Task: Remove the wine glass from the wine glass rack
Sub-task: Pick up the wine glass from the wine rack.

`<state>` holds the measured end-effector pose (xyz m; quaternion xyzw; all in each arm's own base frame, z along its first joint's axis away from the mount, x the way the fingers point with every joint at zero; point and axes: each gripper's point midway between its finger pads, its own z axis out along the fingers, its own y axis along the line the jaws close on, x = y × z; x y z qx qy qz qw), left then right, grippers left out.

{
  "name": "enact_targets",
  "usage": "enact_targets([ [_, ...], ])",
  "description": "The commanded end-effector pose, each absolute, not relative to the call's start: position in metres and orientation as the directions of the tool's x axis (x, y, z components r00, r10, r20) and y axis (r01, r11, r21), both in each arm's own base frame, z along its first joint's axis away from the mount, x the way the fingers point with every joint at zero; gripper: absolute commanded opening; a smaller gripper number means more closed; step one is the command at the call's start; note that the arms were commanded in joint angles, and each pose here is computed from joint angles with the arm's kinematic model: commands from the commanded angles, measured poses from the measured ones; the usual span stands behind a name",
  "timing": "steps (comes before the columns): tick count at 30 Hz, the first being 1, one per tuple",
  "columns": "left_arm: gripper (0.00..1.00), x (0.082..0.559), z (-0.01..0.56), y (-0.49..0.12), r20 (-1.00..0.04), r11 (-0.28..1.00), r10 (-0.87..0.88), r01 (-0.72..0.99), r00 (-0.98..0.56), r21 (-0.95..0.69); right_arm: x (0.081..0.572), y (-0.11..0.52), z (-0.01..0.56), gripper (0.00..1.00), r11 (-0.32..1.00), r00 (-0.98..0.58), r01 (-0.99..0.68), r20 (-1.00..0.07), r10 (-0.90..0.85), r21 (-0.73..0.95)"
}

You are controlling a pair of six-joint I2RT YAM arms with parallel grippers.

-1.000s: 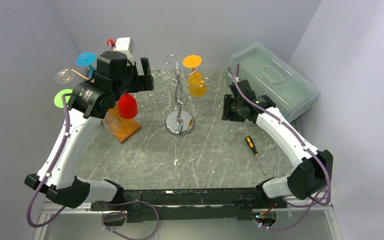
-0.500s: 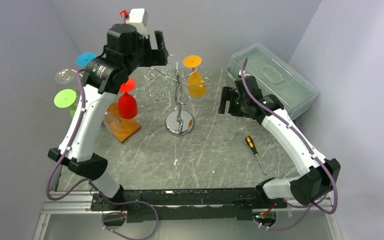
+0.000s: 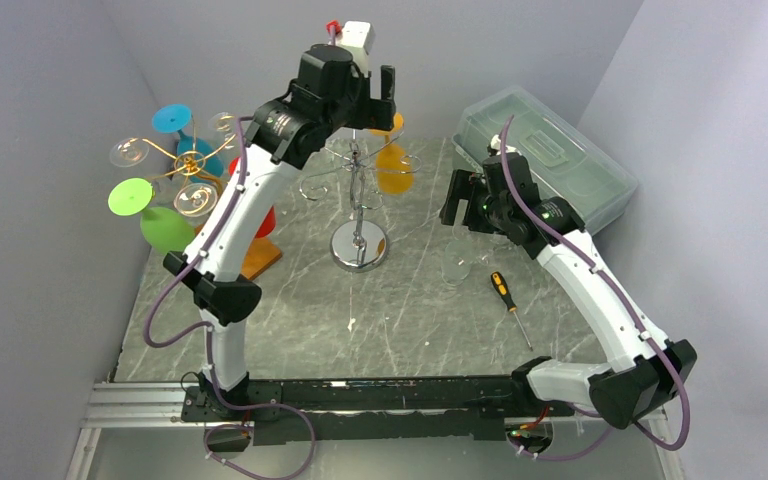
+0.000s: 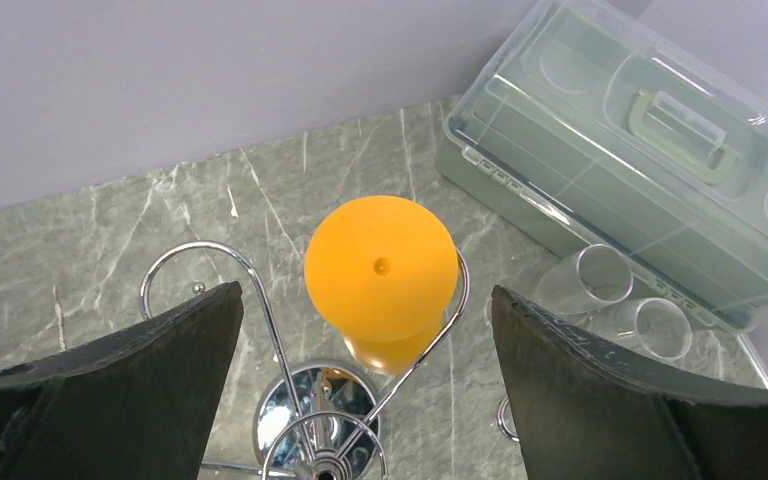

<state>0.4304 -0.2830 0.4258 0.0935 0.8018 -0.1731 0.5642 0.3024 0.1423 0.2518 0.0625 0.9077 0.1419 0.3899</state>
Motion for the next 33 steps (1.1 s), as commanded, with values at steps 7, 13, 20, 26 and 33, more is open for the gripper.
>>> enact_targets([
  [7, 1.00, 0.443, 0.424, -0.299, -0.939, 0.910, -0.068, 0.365, -0.336, -0.197, 0.301, 0.140, 0.262, 0.94, 0.939, -0.644, 0.005, -0.717, 0.266, 0.344],
  [13, 0.99, 0.448, 0.414, -0.307, -0.932, 0.905, -0.067, 0.371, -0.357, -0.207, 0.298, 0.139, 0.260, 0.94, 0.938, -0.644, 0.006, -0.716, 0.269, 0.347],
  [20, 0.99, 0.452, 0.406, -0.311, -0.924, 0.904, -0.073, 0.367, -0.374, -0.220, 0.295, 0.137, 0.260, 0.95, 0.938, -0.640, 0.008, -0.719, 0.271, 0.346],
  [26, 1.00, 0.456, 0.397, -0.313, -0.918, 0.908, -0.069, 0.356, -0.391, -0.220, 0.294, 0.135, 0.259, 0.95, 0.938, -0.637, 0.008, -0.721, 0.272, 0.347],
  [33, 1.00, 0.456, 0.390, -0.319, -0.909, 0.900, -0.074, 0.364, -0.411, -0.238, 0.293, 0.134, 0.258, 0.95, 0.939, -0.635, 0.011, -0.723, 0.273, 0.345],
])
